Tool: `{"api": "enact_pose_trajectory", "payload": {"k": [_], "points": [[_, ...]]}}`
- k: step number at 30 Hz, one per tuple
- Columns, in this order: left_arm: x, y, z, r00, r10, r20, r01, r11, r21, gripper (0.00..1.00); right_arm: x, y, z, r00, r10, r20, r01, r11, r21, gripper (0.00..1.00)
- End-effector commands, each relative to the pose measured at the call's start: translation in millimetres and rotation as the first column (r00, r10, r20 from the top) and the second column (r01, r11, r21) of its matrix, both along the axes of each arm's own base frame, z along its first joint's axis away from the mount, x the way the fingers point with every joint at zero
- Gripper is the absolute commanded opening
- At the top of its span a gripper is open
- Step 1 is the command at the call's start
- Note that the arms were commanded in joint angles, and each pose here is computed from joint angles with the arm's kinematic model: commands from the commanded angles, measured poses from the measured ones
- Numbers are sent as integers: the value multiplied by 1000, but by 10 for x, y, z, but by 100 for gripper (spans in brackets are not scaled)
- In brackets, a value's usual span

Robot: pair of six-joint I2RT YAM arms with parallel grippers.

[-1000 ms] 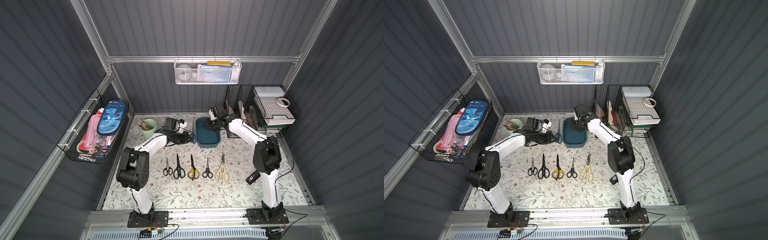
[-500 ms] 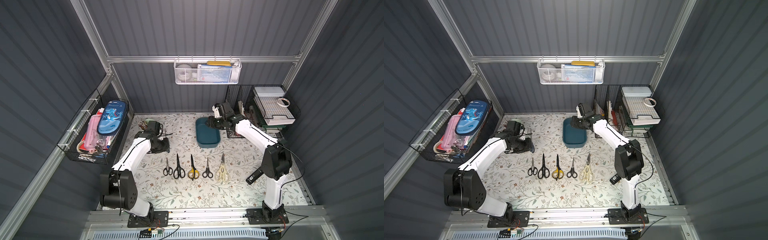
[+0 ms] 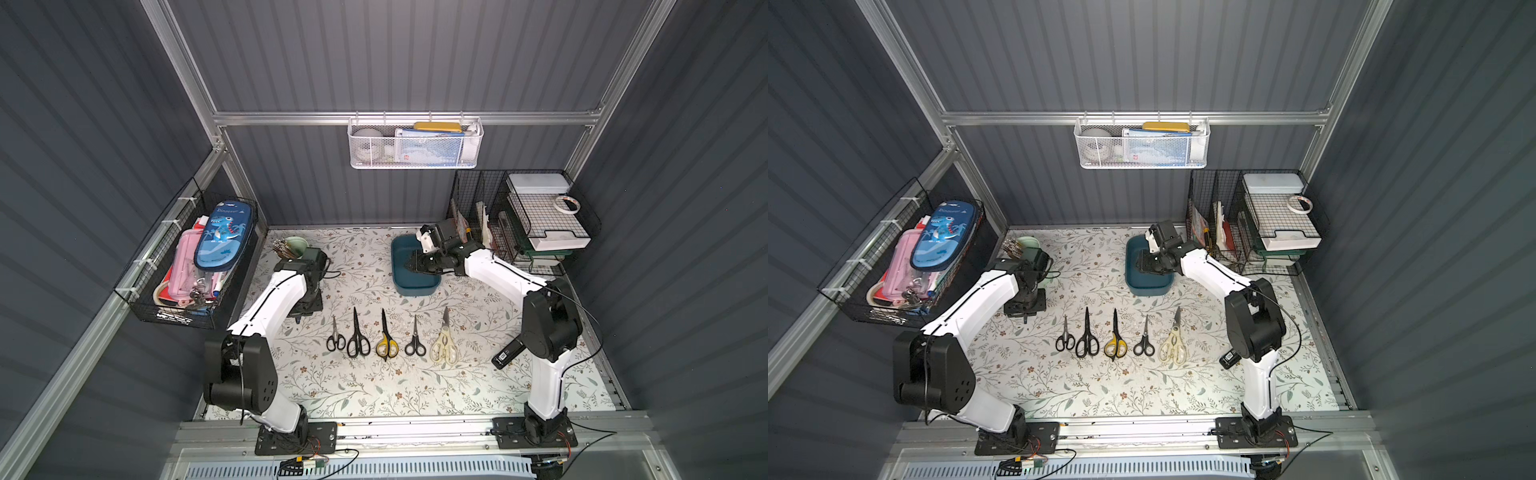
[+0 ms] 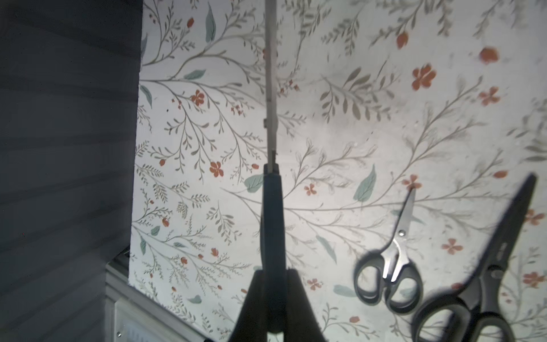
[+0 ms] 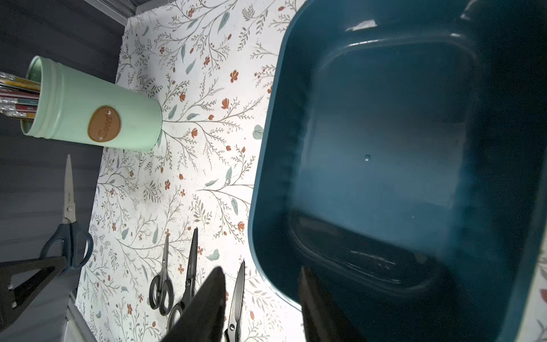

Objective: Take the scissors out of the storage box
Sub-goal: Place the scissors at the center of the board.

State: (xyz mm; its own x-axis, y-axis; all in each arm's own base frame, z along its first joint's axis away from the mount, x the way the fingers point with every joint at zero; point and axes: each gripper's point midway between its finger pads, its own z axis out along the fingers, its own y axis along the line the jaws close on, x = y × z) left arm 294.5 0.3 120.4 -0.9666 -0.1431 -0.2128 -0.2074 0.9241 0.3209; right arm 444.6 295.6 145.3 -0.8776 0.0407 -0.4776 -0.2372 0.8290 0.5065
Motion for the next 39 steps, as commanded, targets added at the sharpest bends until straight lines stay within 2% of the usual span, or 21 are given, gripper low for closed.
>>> {"api": "enact_pose_trajectory", "payload": {"k": [1, 4, 16, 25, 30, 33, 39], "points": [[-173, -45, 10, 1000, 0, -9, 0, 999, 40, 7, -77, 85, 238, 998, 34, 46, -36, 999, 33, 45], [-243, -166, -49, 998, -56, -38, 58, 997, 51, 8, -117, 133, 292, 998, 43, 55, -45, 998, 36, 45], [-302, -161, -408, 984, -47, -173, 76, 983, 166, 10, -302, 343, 366, 994, 91, 59, -93, 995, 28, 45], [-380, -322, -559, 965, -84, -248, 145, 961, 237, 11, -352, 461, 343, 991, 122, 47, -123, 992, 16, 45], [-500, -459, -758, 943, -112, -314, 192, 952, 238, 12, -355, 463, 300, 991, 125, 42, -125, 992, 5, 45], [-526, -459, -779, 946, -58, -319, 148, 952, 266, 15, -355, 458, 310, 991, 125, 47, -126, 992, 2, 45], [-565, -522, -840, 939, -65, -339, 146, 965, 218, 23, -368, 437, 315, 991, 126, 38, -126, 992, -14, 45]]}}
